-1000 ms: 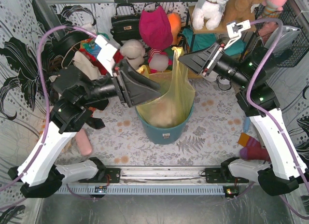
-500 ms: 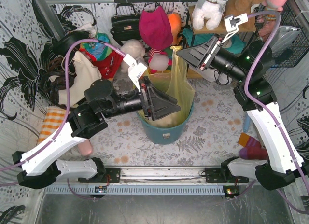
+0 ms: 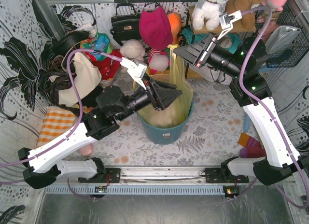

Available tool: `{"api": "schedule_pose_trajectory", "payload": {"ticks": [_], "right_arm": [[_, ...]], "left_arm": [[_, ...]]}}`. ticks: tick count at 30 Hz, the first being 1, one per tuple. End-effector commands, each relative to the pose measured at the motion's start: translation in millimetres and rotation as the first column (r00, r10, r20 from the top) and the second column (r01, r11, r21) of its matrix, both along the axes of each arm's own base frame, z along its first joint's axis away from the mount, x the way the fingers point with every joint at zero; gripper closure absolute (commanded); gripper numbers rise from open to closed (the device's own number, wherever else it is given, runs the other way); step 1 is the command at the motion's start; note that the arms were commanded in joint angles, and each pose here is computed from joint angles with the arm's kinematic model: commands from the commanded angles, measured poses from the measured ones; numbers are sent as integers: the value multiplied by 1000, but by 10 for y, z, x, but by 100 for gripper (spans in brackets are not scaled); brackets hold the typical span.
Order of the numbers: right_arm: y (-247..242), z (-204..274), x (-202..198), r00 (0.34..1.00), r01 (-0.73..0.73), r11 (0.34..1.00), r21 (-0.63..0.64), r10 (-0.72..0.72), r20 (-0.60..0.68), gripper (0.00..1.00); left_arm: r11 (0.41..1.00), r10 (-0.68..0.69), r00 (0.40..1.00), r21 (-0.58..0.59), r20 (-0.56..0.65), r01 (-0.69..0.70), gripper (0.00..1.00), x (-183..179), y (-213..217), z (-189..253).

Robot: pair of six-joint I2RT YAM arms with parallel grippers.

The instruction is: Tie the trash bag

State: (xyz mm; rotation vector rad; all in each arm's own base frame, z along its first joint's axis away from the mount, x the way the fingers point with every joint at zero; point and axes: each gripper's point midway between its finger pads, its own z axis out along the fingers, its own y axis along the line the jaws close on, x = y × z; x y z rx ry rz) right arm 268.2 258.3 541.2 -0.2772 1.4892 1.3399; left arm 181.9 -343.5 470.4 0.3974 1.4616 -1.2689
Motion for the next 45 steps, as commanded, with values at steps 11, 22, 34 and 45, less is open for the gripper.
{"api": "schedule_pose_trajectory", "payload": {"ticks": [11,22,34,45], "right_arm": [[56,173,-194,997,-71,996,60,71,7,59],[118,162,-171,999,-54,997,51,55,-3,79],[42,257,-470,992,-111,994,1,111,59,100],[11,191,-721,980,-182,983,-36,185,72,100]], "left_arm": [[982,186,963,-58,197,-177,51,242,197,269],[985,168,965,-58,201,-160,50,231,146,241],[973,230,938,-68,261,-219,39,366,129,288],[971,232,897,-38,376,-236,24,440,36,338]]}}
